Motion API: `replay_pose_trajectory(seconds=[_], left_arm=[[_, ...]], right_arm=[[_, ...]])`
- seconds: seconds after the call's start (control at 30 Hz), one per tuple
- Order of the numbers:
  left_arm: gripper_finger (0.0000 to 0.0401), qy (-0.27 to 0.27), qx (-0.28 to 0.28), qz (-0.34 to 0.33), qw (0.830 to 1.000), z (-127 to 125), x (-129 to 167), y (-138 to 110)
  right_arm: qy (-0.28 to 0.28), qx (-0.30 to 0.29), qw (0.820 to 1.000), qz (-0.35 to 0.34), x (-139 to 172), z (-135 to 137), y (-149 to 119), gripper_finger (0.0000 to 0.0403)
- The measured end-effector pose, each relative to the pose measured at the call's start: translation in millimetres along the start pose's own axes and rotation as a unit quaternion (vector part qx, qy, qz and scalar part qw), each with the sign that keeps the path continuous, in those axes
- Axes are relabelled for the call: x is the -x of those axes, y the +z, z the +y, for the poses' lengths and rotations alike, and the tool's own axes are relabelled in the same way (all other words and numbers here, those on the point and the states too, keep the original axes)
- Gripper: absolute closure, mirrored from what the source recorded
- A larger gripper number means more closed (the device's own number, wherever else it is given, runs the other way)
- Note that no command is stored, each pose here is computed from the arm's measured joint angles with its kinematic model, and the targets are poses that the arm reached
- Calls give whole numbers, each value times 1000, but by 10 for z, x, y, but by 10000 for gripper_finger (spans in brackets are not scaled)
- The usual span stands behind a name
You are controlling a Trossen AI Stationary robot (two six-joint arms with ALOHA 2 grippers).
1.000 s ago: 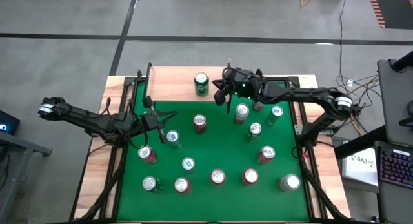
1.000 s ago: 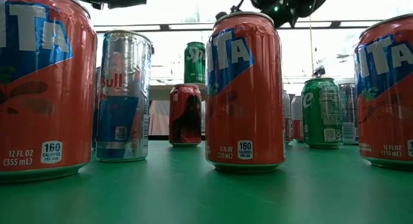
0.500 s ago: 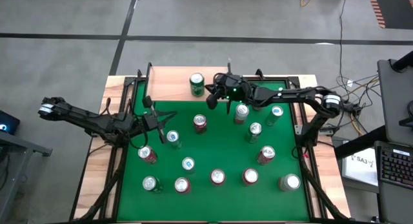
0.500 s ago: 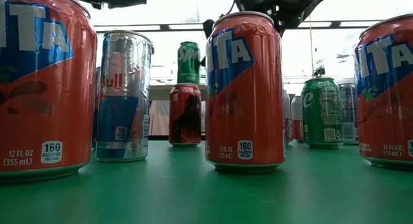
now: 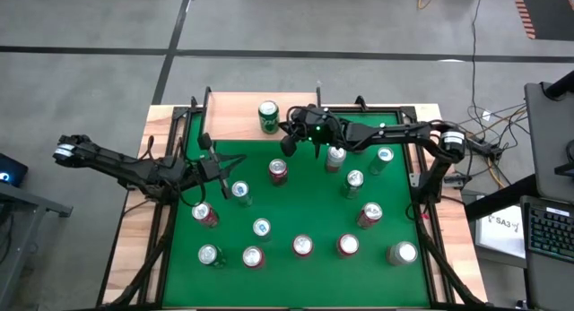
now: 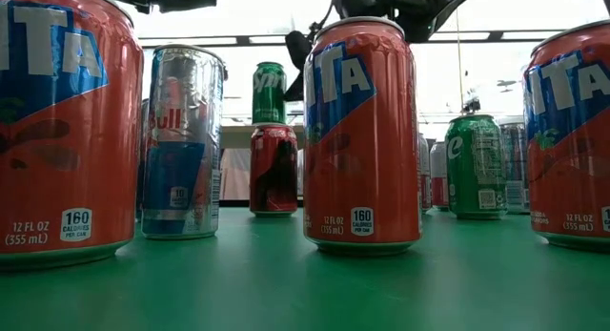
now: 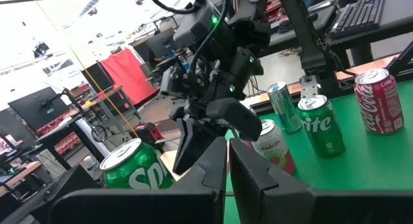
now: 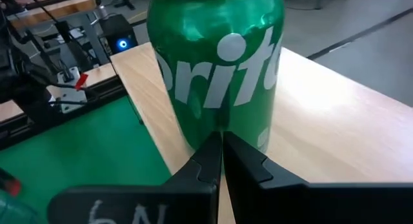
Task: Place canned beverage on shelf
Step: Put the blue can on the shelf
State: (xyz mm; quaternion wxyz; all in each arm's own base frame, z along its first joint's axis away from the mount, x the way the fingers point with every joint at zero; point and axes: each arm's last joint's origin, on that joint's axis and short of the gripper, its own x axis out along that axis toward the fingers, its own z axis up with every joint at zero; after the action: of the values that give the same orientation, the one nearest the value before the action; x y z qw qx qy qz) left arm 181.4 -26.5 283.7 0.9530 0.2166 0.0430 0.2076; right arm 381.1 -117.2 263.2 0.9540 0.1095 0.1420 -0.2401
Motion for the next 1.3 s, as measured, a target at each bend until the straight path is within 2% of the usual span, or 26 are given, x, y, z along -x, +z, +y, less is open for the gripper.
replay_pose_trajectory(seconds=[0.1, 0.2, 0.37, 0.73, 1.07, 1.3], left_arm=[[398, 0, 0, 0, 1000, 0, 0, 0], [398, 0, -2, 0, 1000, 0, 0, -1], [398, 0, -2, 0, 1000, 0, 0, -1], [398, -1, -8, 3, 1000, -2, -1, -7], [398, 0, -11, 2, 1000, -1, -1, -6], [398, 0, -13, 2, 1000, -1, -1, -6]], right_arm=[[-28, 4, 1000, 3, 59, -8, 85, 394], [-33, 23, 999, 15, 78, 11, 133, 394], [16, 65, 997, 32, 101, 132, 121, 394], [23, 72, 997, 9, 96, 130, 170, 394], [23, 82, 996, -1, -100, 136, 38, 394], [21, 86, 996, -16, -180, 149, 60, 394]])
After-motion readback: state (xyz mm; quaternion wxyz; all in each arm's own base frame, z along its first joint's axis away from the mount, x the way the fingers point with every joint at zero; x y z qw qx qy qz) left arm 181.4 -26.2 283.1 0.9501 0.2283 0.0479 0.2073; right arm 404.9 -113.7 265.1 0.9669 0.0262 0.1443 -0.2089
